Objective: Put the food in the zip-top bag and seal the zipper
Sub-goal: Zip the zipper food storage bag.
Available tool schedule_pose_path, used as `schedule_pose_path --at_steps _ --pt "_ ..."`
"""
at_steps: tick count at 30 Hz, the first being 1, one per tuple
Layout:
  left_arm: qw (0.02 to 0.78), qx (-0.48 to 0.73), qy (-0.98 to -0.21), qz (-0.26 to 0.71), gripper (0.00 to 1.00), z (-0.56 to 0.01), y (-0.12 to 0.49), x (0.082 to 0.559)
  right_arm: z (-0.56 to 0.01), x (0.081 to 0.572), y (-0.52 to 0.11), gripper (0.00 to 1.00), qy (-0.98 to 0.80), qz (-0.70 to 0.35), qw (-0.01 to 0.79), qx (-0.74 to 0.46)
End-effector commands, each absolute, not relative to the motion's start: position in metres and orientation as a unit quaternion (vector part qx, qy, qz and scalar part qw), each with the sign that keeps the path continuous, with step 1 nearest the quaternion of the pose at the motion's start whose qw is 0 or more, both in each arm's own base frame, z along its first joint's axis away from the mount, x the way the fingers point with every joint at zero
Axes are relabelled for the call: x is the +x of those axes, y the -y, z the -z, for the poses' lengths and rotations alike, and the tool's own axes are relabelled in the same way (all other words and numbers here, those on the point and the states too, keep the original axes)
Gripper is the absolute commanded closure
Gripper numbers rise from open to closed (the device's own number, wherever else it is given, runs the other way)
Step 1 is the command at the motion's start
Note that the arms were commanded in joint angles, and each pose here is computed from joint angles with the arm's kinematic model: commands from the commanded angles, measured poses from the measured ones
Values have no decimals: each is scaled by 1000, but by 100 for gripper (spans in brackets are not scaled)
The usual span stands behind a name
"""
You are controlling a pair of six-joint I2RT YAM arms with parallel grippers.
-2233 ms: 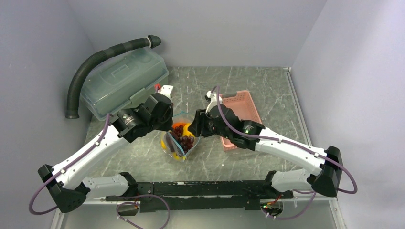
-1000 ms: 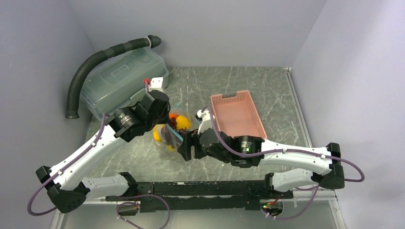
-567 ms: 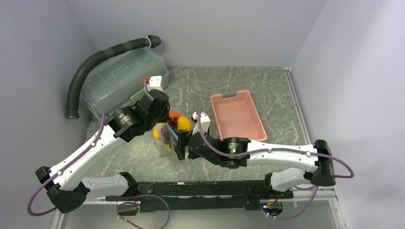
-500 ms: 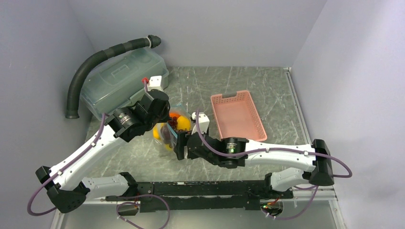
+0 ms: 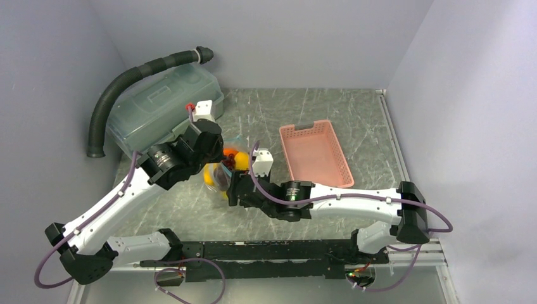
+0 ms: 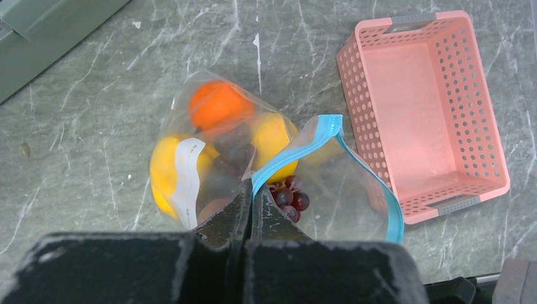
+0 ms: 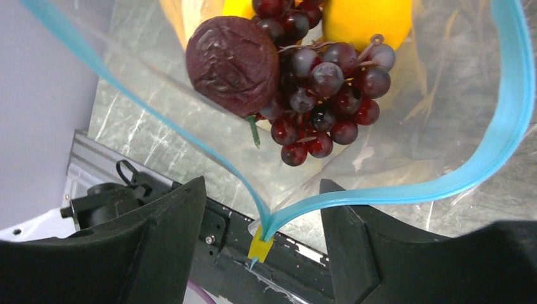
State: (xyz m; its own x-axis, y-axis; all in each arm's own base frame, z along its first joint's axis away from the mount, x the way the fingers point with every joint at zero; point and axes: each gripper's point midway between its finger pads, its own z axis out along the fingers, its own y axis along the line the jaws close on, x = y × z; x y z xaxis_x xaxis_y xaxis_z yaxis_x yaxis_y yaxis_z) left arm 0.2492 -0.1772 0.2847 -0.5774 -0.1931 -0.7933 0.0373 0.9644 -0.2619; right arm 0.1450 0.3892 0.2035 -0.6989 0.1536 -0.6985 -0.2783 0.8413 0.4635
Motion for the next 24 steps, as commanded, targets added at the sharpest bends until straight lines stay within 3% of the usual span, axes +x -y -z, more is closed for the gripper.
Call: schedule_pose_path --at_steps 1,17,22,24 --pt "497 -77 -847 171 100 -320 177 253 -222 162 -391 33 -865 -292 408 11" --pt "492 -73 -849 177 100 -318 173 245 -223 172 -386 74 -860 -297 415 -1" --pt "491 -74 -850 173 100 -316 171 244 -224 172 -382 97 -860 -295 416 -20" --pt "491 -75 -851 170 100 -316 169 244 -224 171 -379 100 -861 -289 418 -31"
